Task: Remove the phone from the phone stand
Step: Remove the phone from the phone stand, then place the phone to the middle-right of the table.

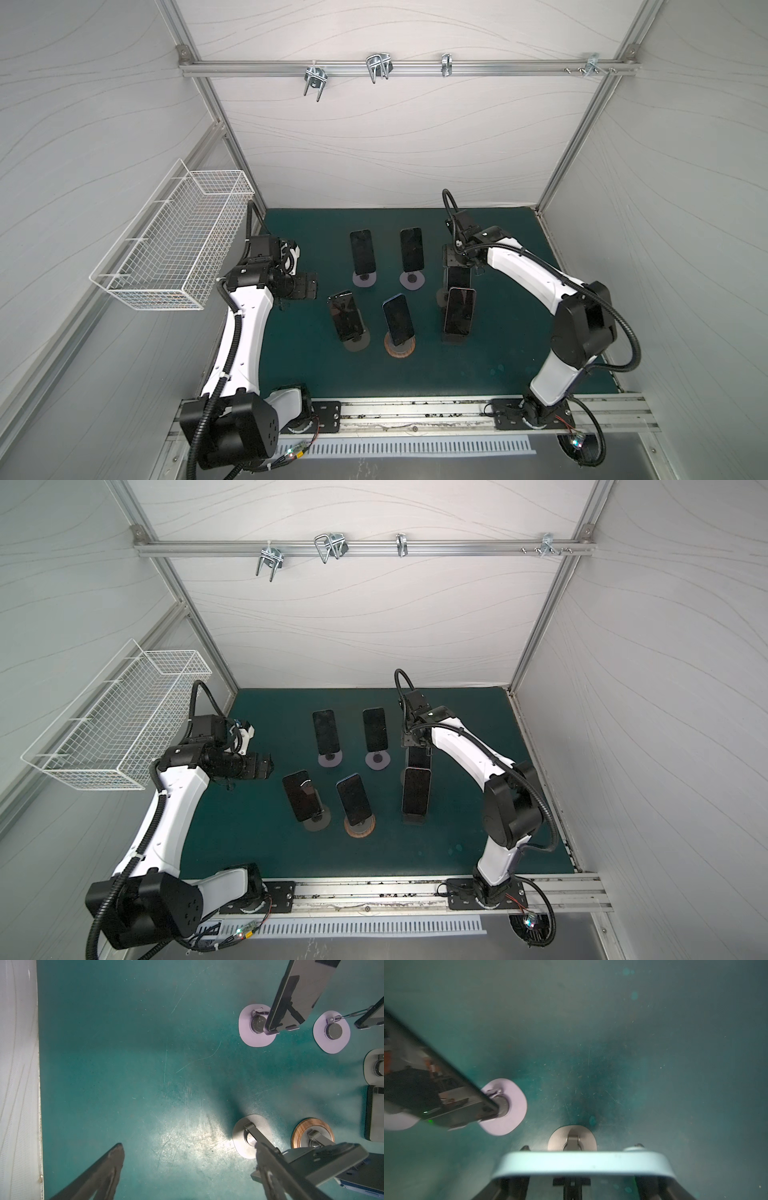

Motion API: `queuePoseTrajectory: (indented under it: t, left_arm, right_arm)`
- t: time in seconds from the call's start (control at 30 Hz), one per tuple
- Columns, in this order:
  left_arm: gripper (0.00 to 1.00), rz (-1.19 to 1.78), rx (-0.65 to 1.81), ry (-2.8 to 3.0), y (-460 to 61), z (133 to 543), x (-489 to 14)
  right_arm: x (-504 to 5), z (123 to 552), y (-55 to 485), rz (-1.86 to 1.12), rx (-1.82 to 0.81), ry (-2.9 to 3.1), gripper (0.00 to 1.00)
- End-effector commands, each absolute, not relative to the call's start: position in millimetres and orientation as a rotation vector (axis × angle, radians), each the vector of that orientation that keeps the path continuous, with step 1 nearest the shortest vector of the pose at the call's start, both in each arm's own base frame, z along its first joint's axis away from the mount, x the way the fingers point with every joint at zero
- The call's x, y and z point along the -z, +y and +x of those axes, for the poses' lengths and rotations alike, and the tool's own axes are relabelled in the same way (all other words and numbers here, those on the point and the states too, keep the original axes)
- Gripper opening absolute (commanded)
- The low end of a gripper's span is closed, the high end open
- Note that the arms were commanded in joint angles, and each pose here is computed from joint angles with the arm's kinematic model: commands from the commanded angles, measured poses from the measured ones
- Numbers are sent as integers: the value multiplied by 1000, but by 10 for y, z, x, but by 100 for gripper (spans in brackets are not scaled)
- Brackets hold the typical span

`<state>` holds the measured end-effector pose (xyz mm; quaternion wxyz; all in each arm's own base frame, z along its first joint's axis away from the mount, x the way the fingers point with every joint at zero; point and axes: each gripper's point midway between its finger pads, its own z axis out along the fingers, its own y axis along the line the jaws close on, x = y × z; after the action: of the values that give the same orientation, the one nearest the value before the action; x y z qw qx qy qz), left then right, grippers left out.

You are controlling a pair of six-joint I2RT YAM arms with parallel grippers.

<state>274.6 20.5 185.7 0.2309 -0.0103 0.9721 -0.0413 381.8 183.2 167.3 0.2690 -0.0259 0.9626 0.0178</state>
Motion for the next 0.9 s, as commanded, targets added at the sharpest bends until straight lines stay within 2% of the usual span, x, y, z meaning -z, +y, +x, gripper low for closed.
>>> queuePoseTrajectory:
  t: [0.0,0.2,0.4,0.87]
  left_arm:
    - [100,-4,131,2653,178,2793,-1975]
    - [100,-2,154,2658,152,2801,-1972]
    - [100,-2,181,2660,120,2805,-1968]
    - [100,10,205,2664,87,2791,-1959]
  right_arm:
    - [-2073,3743,1624,-41,-134,2553,65]
    - [-2251,3669,992,64,-181,2548,63]
    - [-1950,3486,448,182,-199,2618,64]
    - [-718,3104,418,138,-143,2955,65]
